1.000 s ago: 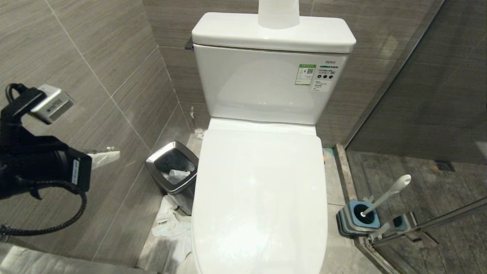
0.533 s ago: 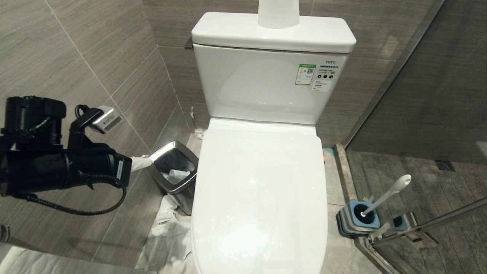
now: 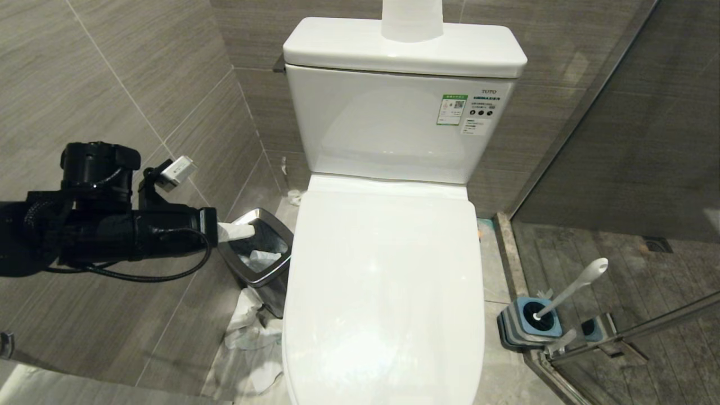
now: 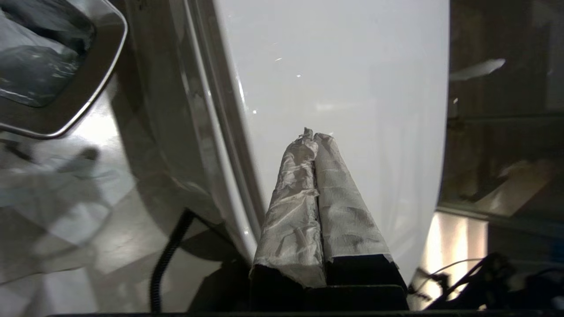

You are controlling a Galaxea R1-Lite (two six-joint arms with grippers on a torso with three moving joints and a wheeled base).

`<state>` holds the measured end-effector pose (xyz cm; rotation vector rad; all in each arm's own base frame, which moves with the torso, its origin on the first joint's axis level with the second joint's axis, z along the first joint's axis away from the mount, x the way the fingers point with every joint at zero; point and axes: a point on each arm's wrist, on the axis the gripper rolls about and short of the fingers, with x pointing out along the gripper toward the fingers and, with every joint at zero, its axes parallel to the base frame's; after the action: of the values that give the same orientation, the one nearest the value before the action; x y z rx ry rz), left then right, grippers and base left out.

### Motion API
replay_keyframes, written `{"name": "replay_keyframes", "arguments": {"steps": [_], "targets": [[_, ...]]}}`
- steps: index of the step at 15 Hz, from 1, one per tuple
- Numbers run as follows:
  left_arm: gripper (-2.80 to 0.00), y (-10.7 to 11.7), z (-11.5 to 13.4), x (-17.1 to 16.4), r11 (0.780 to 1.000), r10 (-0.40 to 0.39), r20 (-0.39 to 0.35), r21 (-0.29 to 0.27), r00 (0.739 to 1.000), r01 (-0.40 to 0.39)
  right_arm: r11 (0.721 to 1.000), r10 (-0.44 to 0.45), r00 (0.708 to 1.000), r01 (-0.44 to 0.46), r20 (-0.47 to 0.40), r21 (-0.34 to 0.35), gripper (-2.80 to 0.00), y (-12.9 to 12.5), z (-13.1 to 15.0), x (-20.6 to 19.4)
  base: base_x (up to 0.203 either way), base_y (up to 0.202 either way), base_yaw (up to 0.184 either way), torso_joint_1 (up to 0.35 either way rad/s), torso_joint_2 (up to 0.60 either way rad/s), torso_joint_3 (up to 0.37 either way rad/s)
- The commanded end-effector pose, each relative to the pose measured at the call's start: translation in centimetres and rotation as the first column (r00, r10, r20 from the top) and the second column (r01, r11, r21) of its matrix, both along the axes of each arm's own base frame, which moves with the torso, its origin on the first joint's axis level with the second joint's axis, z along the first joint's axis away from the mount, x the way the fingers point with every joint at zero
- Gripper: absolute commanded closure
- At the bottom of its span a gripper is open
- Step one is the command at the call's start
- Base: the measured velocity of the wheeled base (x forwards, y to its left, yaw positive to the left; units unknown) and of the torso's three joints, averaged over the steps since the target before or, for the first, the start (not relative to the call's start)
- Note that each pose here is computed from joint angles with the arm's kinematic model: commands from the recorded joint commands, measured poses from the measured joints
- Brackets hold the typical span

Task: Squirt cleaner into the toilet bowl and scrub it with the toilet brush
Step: Use the left hand to lift the toilet lid slightly

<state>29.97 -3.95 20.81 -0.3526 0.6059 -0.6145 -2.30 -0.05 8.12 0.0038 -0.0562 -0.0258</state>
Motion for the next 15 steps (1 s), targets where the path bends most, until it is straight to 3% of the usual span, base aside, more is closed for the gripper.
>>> {"name": "replay_keyframes", "arguments": {"steps": [1, 4, 5, 6, 12, 15], "targets": [[0.0, -0.6, -0.1, 0.8, 0.997, 0.022, -0.056, -0.074, 0.998, -0.026, 1.0, 0.0, 1.0, 0.0, -0.025, 0.0, 0.0, 0.0, -0.7, 0.2, 0.0, 0.0, 0.0, 0.0, 0.0, 0.0], [0.0, -1.9, 0.5, 3.1, 0.974, 0.046, 0.014, -0.221, 0.999, -0.041, 1.0, 0.0, 1.0, 0.0, -0.024, 0.0, 0.0, 0.0, -0.7, 0.2, 0.0, 0.0, 0.0, 0.0, 0.0, 0.0], [0.0, -2.2, 0.7, 3.7, 0.957, 0.058, 0.011, -0.284, 0.998, -0.053, 1.0, 0.0, 1.0, 0.0, -0.025, 0.0, 0.0, 0.0, -0.7, 0.2, 0.0, 0.0, 0.0, 0.0, 0.0, 0.0], [0.0, -2.6, 0.5, 3.8, 0.948, 0.056, -0.012, -0.313, 0.998, -0.056, 1.0, 0.0, 1.0, 0.0, -0.025, 0.0, 0.0, 0.0, -0.7, 0.2, 0.0, 0.0, 0.0, 0.0, 0.0, 0.0], [0.0, -2.5, 0.4, 3.6, 0.953, 0.042, -0.009, -0.301, 0.999, -0.043, 1.0, 0.0, 1.0, 0.0, -0.024, 0.0, 0.0, 0.0, -0.7, 0.2, 0.0, 0.0, 0.0, 0.0, 0.0, 0.0], [0.0, -1.4, 0.3, 3.9, 0.96, 0.062, 0.02, -0.275, 0.998, -0.054, 1.0, 0.0, 1.0, 0.0, -0.024, 0.0, 0.0, 0.0, -0.7, 0.2, 0.0, 0.0, 0.0, 0.0, 0.0, 0.0]]}}
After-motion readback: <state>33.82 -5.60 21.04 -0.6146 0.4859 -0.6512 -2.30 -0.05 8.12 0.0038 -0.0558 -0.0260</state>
